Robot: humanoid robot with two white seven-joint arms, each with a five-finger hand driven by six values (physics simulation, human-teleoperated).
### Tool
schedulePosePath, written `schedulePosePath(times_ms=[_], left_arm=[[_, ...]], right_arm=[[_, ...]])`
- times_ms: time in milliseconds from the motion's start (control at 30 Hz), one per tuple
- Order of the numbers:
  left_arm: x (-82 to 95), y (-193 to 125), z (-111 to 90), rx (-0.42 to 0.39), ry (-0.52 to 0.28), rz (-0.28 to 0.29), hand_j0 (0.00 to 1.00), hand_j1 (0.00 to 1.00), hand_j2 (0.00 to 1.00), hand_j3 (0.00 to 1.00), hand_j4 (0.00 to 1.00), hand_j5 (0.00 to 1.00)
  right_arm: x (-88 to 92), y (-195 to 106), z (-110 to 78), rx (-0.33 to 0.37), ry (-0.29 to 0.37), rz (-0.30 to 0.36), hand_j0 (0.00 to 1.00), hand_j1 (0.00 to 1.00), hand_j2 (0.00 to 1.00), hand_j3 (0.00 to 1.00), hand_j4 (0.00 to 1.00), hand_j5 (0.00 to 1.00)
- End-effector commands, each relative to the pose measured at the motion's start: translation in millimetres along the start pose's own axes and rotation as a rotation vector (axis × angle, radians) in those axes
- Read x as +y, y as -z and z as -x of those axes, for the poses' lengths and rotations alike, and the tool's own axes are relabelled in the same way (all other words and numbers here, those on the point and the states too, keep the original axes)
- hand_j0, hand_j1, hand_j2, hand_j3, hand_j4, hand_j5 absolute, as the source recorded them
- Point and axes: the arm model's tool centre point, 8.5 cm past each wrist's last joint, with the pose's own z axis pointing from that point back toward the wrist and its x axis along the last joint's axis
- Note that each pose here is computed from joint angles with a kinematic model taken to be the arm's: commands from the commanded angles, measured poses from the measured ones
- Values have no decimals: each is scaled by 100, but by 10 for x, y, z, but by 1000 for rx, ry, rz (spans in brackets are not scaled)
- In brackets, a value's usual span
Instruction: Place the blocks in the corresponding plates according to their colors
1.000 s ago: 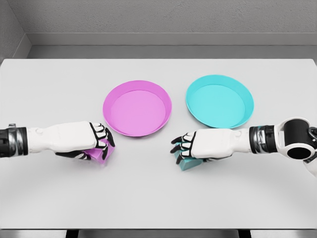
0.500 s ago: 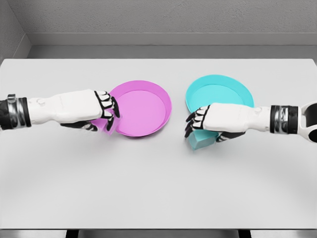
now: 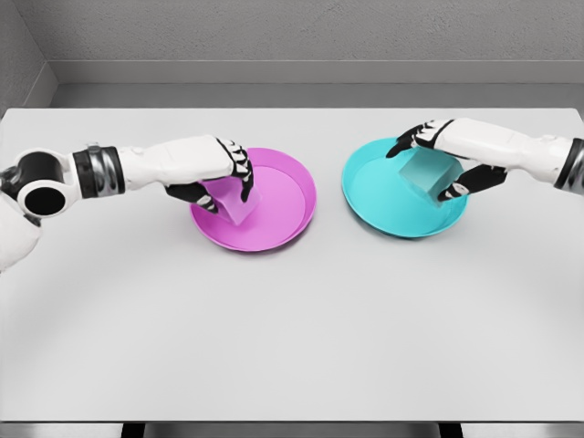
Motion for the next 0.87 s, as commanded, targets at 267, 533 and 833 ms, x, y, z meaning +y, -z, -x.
schedulePosePath(times_ms=[267,533,833], left_arm=[[-55,157,148,24,-75,-17,100,100,100,100,100,100],[183,-1331,612,226,-191,-122,100,100,100,100,100,100],[-58,-1497,684,274,-240,-96,100,100,100,100,100,100]], right_arm=[[-290,-522,302,133,19,109,100,100,100,100,100,100],[-254,-678,454,194,42,107,100,100,100,100,100,100],[-241,-643,431,184,38,99,100,100,100,100,100,100]])
